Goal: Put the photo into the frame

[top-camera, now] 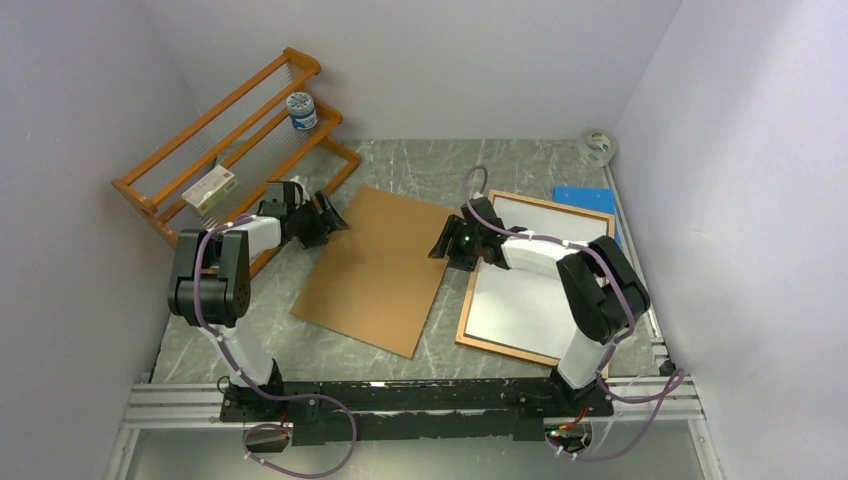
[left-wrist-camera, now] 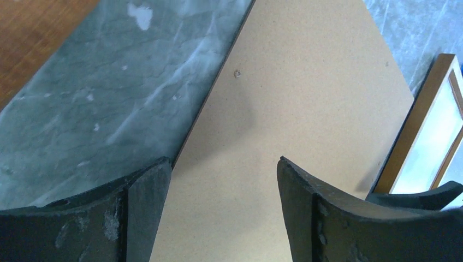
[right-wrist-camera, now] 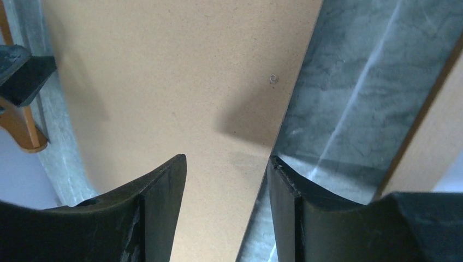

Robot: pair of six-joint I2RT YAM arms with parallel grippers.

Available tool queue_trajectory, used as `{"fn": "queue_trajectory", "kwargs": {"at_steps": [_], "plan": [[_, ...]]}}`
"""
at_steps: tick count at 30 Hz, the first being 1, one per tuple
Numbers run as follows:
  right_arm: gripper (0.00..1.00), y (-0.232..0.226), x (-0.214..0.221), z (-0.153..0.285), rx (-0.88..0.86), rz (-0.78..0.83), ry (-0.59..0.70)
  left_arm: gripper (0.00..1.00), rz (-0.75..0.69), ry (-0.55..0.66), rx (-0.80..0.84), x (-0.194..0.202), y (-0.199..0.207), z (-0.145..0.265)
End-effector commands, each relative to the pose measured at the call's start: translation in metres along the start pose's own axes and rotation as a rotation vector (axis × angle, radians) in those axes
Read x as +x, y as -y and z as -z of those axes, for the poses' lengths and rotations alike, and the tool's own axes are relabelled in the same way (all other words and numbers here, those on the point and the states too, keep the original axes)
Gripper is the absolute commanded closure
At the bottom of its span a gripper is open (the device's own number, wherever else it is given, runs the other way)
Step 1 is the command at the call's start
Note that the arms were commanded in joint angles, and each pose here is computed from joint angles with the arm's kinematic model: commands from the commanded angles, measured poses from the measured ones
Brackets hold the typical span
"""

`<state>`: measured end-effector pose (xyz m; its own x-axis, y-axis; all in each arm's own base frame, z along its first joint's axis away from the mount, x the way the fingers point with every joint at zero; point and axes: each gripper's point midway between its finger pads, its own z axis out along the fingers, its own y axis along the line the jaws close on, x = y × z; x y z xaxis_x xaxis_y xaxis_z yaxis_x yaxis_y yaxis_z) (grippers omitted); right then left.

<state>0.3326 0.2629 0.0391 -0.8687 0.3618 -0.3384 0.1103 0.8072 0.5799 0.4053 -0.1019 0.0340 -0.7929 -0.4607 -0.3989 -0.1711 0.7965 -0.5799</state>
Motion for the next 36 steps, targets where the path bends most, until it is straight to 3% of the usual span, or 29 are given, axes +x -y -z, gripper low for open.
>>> {"fn": "queue_trajectory", "kwargs": {"at_steps": [1, 6, 13, 22, 32, 36], "plan": [[0.42, -0.08, -0.024, 0.041, -0.307, 0.013, 0.085, 0.22, 0.084, -0.367, -0.036, 0.118, -0.017, -0.012], [0.43, -0.071, -0.034, 0.051, -0.301, -0.01, 0.13, 0.23, 0.064, -0.394, -0.049, 0.137, -0.019, -0.015], [0.44, -0.059, -0.033, 0.05, -0.262, -0.029, 0.127, 0.22, -0.017, -0.35, -0.042, 0.12, -0.001, -0.011], [0.45, -0.045, -0.057, 0.085, -0.173, -0.033, 0.268, 0.24, -0.083, -0.444, 0.023, 0.161, 0.035, -0.025], [0.44, 0.021, -0.067, 0.107, 0.076, -0.075, 0.349, 0.24, -0.144, -0.497, 0.113, 0.193, 0.079, -0.03], [0.44, 0.06, -0.062, 0.11, 0.167, -0.112, 0.362, 0.25, -0.148, -0.51, 0.104, 0.203, 0.077, -0.031]]}}
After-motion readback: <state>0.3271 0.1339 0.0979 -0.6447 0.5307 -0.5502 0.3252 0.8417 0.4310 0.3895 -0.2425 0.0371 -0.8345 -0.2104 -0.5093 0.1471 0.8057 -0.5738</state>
